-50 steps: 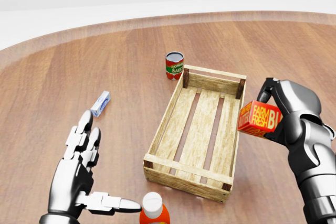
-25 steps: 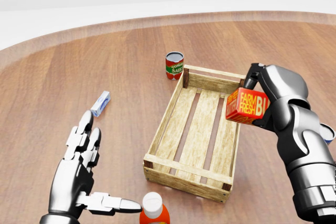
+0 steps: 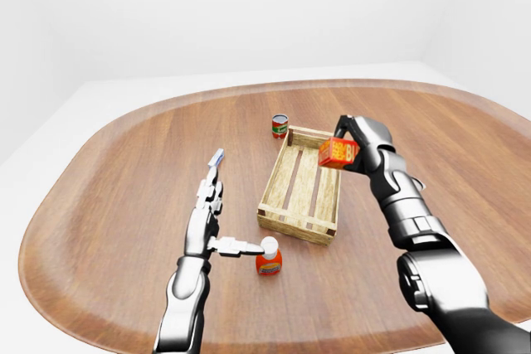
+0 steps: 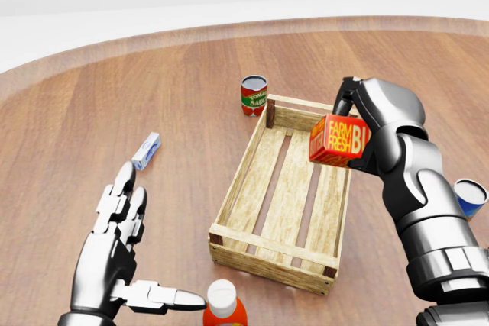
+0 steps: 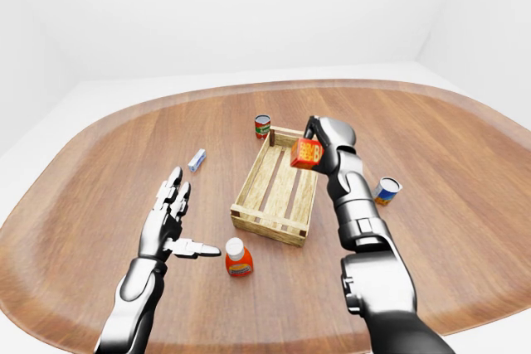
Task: Pick up the butter and put it in the tray.
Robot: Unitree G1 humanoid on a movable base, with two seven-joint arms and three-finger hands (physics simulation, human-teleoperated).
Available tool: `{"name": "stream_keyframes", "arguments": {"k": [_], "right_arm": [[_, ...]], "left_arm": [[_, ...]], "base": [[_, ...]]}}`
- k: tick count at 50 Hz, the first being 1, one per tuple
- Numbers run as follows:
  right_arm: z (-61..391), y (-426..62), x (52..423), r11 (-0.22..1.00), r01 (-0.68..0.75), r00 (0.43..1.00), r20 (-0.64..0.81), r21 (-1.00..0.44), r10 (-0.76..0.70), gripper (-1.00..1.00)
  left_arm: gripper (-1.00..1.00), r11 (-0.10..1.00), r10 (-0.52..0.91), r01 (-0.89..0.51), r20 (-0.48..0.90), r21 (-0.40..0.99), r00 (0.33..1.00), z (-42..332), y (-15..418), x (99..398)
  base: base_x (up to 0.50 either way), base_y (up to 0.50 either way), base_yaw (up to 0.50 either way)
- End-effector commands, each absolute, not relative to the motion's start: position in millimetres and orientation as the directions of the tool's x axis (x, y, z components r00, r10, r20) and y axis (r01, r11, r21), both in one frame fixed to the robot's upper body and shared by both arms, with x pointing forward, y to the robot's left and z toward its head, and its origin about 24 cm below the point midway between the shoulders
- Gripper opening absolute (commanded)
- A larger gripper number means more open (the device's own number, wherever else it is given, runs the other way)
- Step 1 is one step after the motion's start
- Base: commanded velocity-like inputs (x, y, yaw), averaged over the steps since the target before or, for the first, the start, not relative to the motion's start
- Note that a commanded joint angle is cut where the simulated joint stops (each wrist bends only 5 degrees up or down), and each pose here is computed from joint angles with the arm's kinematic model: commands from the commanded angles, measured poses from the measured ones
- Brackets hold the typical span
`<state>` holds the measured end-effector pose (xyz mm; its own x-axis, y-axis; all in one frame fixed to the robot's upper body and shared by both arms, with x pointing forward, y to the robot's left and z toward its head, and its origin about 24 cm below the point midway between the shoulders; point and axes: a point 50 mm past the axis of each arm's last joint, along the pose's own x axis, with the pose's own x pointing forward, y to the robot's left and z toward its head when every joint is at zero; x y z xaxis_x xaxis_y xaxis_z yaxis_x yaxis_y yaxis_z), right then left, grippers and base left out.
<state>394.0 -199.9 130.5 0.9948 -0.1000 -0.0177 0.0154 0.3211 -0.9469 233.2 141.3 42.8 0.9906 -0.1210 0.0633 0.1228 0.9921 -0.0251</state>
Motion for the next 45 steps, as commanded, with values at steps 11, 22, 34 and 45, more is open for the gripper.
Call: {"name": "stream_keyframes", "arguments": {"k": [11, 22, 34, 45], "right_arm": [[145, -181, 405, 0.329, 0.063, 0.996, 0.038, -0.942, -0.081, -1.0], [148, -171, 410, 0.328, 0.057, 0.997, 0.037, -0.943, -0.067, -1.0], [148, -161, 413, 0.337, 0.043, 0.998, 0.025, -0.94, -0.056, -1.0], [151, -156, 417, 0.307, 0.046, 0.998, 0.031, -0.951, -0.054, -1.0]], "left_arm": [[1.0, 0.992, -0.12, 0.122, 0.067, -0.022, 0.99, 44, 142, 234], [1.0, 0.992, -0.12, 0.121, 0.057, -0.023, 0.991, 41, 142, 234], [1.0, 0.992, -0.121, 0.122, 0.06, -0.023, 0.991, 42, 141, 233], [1.0, 0.992, -0.12, 0.122, 0.064, -0.024, 0.991, 43, 142, 233]], "base": [[0.0, 0.0, 0.0], [0.0, 0.0, 0.0], [0.0, 0.0, 0.0], [0.0, 0.0, 0.0]]}}
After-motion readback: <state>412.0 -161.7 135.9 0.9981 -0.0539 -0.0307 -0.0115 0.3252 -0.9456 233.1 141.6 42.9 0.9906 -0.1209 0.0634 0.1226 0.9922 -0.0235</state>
